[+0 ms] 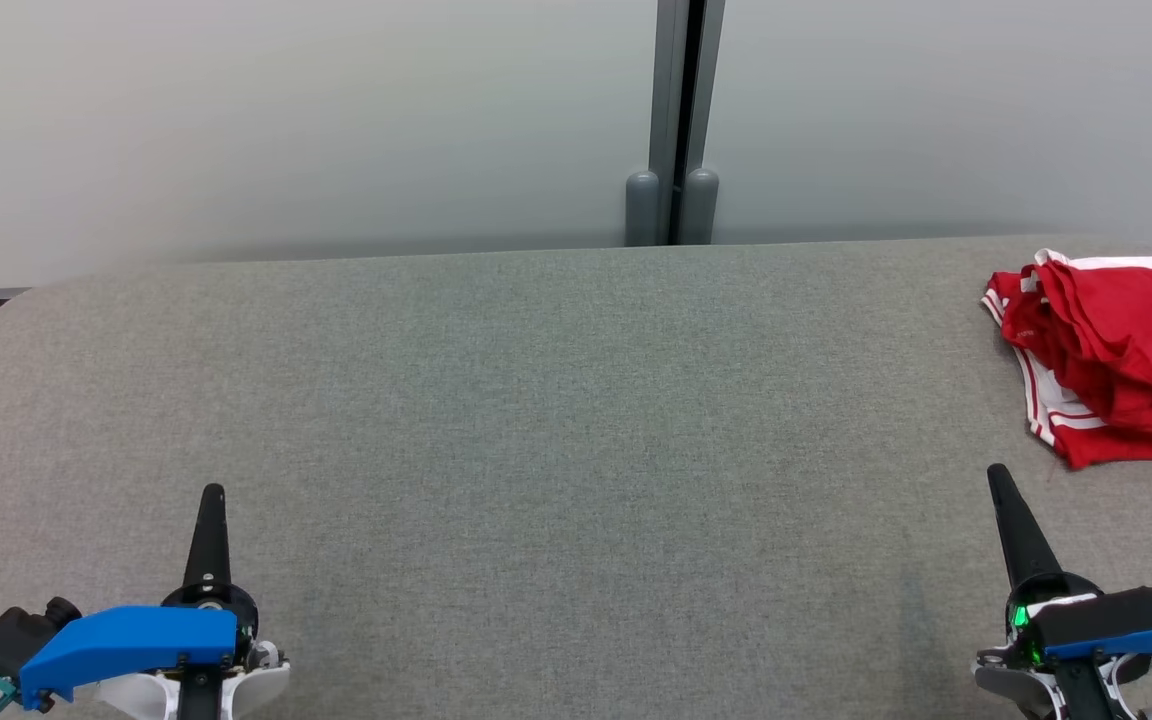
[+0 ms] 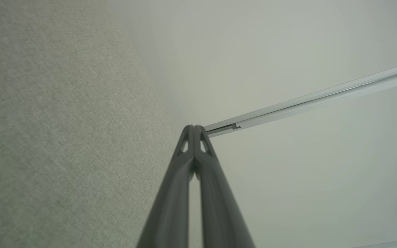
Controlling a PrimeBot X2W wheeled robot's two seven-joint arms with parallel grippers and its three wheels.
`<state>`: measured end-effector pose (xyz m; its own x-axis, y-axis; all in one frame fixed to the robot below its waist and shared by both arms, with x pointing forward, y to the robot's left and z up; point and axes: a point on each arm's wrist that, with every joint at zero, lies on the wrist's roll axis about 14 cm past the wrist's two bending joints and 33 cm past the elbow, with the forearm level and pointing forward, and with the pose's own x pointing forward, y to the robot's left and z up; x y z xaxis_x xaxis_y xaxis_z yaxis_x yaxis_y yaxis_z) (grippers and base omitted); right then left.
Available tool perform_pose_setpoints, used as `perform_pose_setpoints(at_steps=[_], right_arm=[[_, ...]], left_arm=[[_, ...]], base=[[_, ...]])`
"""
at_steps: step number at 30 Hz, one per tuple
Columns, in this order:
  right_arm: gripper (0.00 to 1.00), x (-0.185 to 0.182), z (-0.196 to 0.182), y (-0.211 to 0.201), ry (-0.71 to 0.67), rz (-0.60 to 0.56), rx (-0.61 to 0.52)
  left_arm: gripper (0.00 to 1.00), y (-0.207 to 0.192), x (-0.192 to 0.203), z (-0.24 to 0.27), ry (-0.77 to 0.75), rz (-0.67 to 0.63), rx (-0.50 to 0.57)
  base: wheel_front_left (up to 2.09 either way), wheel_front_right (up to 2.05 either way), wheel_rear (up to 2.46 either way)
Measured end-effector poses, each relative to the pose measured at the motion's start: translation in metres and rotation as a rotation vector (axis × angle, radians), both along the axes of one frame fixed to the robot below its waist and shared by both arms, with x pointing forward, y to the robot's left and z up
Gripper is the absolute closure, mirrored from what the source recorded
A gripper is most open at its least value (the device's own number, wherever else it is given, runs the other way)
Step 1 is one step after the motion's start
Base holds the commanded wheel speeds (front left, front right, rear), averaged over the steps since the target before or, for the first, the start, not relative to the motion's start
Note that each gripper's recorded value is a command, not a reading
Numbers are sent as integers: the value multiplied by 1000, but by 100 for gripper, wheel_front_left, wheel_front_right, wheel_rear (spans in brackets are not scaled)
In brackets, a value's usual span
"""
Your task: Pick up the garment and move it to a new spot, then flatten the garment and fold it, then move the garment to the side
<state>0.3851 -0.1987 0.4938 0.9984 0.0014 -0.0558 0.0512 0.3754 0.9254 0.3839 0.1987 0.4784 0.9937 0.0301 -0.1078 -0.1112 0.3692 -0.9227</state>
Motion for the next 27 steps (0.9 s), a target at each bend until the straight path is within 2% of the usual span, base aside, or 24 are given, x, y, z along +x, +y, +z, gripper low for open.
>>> perform_pose_setpoints(at_steps=[27], right_arm=[[100, 1, 5, -1, -22, -9, 227]], left_arm=[[100, 0, 2, 12, -46, -1, -227]], base=[[0, 0, 0]])
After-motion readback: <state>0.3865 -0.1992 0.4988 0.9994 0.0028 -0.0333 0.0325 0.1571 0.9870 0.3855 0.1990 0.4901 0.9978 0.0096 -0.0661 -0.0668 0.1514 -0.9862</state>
